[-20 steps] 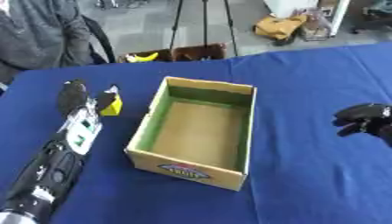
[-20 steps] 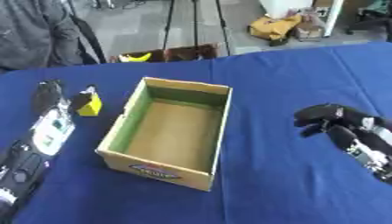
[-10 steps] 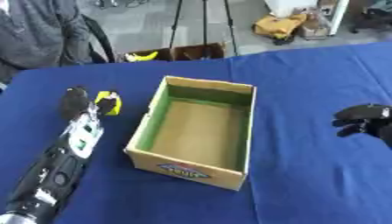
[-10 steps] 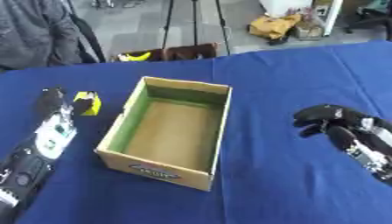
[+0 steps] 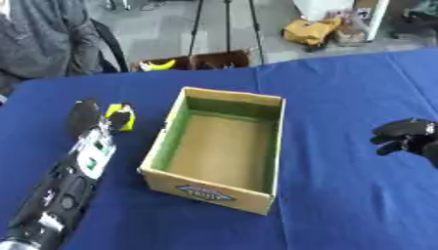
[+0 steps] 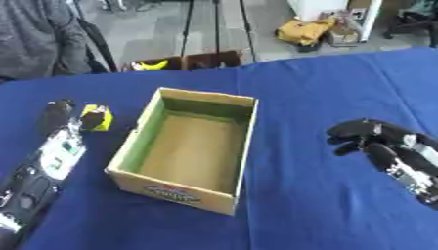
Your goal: Pick up objects on the table and place them in the box.
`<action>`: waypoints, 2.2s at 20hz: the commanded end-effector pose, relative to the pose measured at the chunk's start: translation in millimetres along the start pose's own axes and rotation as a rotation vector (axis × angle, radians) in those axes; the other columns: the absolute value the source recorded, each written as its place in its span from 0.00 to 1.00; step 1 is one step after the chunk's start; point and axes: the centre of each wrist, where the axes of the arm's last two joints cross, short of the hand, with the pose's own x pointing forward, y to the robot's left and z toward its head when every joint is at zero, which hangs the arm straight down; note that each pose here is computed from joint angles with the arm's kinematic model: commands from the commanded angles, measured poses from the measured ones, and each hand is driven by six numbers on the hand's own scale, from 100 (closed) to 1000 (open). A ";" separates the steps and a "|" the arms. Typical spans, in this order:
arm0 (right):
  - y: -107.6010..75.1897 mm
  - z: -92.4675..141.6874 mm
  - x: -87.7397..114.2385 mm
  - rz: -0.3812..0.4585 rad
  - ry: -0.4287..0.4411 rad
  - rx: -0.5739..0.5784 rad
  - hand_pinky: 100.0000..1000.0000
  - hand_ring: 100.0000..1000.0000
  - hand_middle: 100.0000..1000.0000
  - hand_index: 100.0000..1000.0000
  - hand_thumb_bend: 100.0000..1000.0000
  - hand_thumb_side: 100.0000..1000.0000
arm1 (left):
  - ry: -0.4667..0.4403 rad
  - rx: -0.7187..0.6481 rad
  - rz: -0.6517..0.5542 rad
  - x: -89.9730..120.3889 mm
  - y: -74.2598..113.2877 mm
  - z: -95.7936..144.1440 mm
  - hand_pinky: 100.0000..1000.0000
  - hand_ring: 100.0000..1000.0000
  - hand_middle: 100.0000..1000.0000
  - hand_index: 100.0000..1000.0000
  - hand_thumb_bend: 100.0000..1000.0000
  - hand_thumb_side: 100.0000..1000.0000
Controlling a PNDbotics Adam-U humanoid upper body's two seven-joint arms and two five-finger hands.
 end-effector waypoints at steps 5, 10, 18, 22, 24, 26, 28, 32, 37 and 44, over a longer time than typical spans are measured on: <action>-5.6 -0.7 4.3 0.031 -0.006 0.004 0.71 0.80 0.78 0.83 0.00 0.76 | 0.005 0.074 0.036 0.4 6.0 -2.2 0.32 0.44 0.45 0.75 0.47 0.55; -5.7 -0.8 4.1 0.030 -0.007 0.006 0.71 0.80 0.78 0.83 0.00 0.76 | 0.025 0.123 0.075 -2.1 4.9 -2.7 0.33 0.44 0.45 0.79 0.47 0.55; -6.0 -0.8 4.3 0.034 -0.009 0.009 0.71 0.80 0.78 0.83 0.00 0.77 | 0.042 0.152 0.124 -5.6 -4.0 0.7 0.31 0.41 0.41 0.80 0.42 0.52; -6.1 -1.1 4.2 0.035 -0.009 0.012 0.71 0.80 0.78 0.83 0.00 0.77 | 0.046 0.176 0.154 -6.3 -7.0 2.0 0.30 0.40 0.38 0.78 0.34 0.48; -6.1 -1.1 4.1 0.035 -0.008 0.013 0.71 0.80 0.78 0.83 0.00 0.77 | 0.047 0.183 0.167 -6.7 -7.7 2.1 0.29 0.39 0.36 0.77 0.25 0.43; -6.1 -0.9 4.0 0.035 -0.007 0.014 0.71 0.80 0.78 0.83 0.00 0.77 | 0.046 0.191 0.181 -6.6 -8.0 2.3 0.28 0.38 0.35 0.76 0.17 0.39; -6.2 -1.0 4.0 0.036 -0.008 0.014 0.71 0.80 0.78 0.83 0.00 0.77 | 0.045 0.198 0.193 -6.6 -8.4 2.5 0.28 0.37 0.34 0.75 0.10 0.36; -6.3 -1.0 4.0 0.035 -0.008 0.015 0.71 0.80 0.78 0.83 0.00 0.77 | 0.034 0.209 0.212 -6.2 -8.8 3.0 0.28 0.38 0.34 0.75 0.11 0.33; -6.3 -1.0 3.9 0.035 -0.008 0.015 0.71 0.80 0.78 0.83 0.00 0.77 | 0.019 0.213 0.222 -5.2 -7.8 2.9 0.29 0.40 0.35 0.75 0.39 0.41; -6.4 -0.7 3.3 0.033 -0.006 0.015 0.72 0.80 0.78 0.83 0.00 0.77 | -0.016 0.244 0.232 -1.1 -2.4 2.4 0.31 0.42 0.38 0.77 0.74 0.50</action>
